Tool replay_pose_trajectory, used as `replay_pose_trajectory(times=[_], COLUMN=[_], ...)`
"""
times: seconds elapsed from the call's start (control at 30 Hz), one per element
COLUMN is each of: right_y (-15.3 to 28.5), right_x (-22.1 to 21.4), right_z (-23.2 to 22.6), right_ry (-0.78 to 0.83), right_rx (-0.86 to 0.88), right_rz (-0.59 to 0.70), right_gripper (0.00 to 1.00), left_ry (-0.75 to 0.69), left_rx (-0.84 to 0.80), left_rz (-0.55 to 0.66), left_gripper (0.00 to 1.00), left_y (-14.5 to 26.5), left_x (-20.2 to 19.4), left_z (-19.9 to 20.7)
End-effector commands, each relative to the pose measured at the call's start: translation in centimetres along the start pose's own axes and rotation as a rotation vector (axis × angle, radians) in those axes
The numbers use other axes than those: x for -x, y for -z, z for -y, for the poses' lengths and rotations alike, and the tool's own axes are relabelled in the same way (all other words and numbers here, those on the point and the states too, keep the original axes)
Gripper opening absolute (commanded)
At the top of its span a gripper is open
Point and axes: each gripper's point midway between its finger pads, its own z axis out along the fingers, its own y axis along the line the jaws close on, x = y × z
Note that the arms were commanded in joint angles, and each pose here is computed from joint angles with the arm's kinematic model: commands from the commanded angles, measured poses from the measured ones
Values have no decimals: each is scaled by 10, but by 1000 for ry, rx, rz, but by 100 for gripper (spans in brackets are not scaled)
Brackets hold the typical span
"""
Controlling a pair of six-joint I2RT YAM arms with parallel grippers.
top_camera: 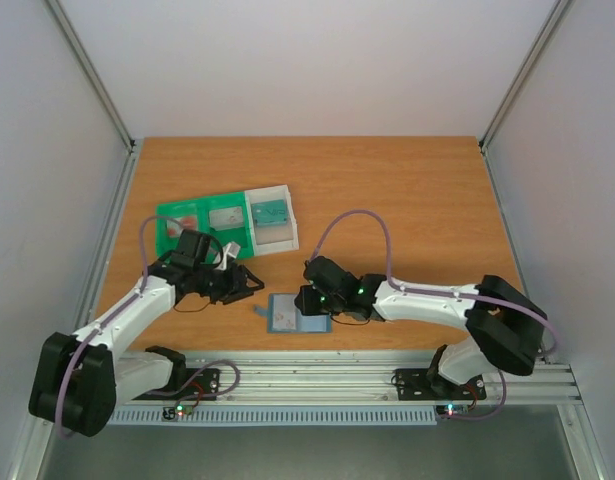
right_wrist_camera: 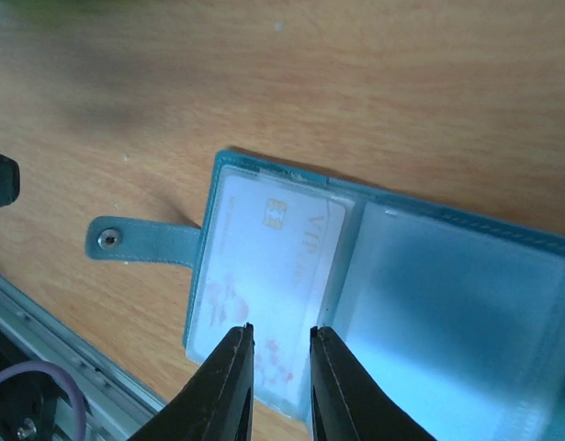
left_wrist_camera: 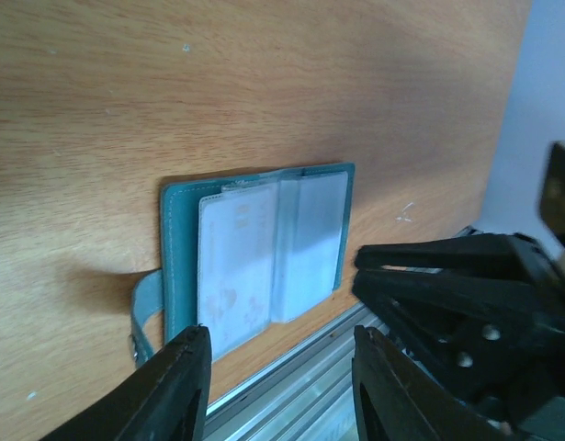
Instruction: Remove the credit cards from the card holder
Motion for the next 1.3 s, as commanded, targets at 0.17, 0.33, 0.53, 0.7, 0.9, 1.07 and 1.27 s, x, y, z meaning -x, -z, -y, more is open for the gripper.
replay_pose_trajectory(times=[0.17, 0.33, 0.53, 0.7, 0.9, 1.07, 1.27], right_y=[-39, -48, -50, -52, -55, -56, -55], right_x=[-15, -23, -28, -32, -36, -32, -31], right_z=[0, 20, 36, 42, 45, 42, 46], right_ry=[-107, -91, -69, -72, -95, -111, -124], right_rx=[46, -17, -73, -70, -48, -12, -2], right_rz=[-102, -112, -113, -108, -114, -98, -93], right_gripper=[14, 14, 5, 3, 2, 2, 3], left_ry=[52, 79, 84, 104, 108, 107, 106], left_rx=[-108, -114, -110, -111, -108, -112, -119], left_rz=[-1, -15, -41, -41, -62, -83, -75], left_gripper=[43, 43, 42, 37, 38, 34, 17], left_y=[-25, -41, -57, -67, -73, -79, -78], left_x=[6, 10, 11, 12, 8, 2, 4], left_z=[-1, -10, -16, -23, -29, -25, -22])
